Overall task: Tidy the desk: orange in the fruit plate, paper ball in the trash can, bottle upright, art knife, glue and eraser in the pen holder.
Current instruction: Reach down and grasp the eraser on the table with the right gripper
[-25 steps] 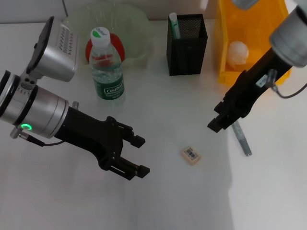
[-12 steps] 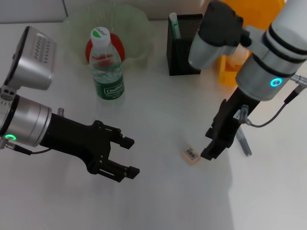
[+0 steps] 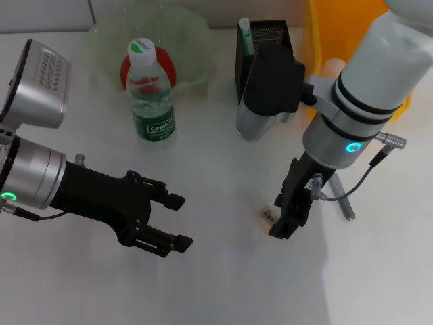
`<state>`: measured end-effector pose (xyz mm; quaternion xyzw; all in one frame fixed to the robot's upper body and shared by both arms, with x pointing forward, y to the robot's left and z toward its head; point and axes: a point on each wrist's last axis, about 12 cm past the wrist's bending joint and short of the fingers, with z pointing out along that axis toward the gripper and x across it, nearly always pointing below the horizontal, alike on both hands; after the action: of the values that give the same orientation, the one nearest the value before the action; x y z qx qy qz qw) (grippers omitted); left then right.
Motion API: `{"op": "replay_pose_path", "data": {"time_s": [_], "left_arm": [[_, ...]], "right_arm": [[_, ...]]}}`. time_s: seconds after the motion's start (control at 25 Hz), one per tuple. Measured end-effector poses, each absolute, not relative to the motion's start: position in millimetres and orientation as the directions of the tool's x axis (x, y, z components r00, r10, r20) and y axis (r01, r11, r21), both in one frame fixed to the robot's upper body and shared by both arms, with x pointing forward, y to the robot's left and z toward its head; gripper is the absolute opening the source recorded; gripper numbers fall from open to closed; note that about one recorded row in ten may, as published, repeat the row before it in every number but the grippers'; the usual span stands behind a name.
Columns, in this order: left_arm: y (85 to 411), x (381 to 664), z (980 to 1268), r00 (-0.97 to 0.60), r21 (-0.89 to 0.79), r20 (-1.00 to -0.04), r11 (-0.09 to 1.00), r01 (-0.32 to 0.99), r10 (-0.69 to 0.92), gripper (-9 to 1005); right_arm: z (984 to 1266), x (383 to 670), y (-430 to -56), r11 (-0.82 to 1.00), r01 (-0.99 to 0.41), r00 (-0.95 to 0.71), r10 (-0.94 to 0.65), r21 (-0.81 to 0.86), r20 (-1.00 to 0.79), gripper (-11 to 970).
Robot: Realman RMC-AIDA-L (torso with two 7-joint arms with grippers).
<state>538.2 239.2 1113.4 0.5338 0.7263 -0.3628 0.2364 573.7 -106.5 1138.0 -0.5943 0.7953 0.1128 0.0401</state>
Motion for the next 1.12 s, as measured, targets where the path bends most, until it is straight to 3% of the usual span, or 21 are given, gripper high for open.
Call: {"op": "replay_pose_path", "data": {"time_s": [1.12], "left_arm": [[238, 539, 1113, -0.32, -0.272, -0.738, 0.172, 0.947, 0.595, 782]], "right_arm": [[1123, 571, -94, 0.236, -0.968, -0.249, -0.946, 0.089, -0.207, 416]]}}
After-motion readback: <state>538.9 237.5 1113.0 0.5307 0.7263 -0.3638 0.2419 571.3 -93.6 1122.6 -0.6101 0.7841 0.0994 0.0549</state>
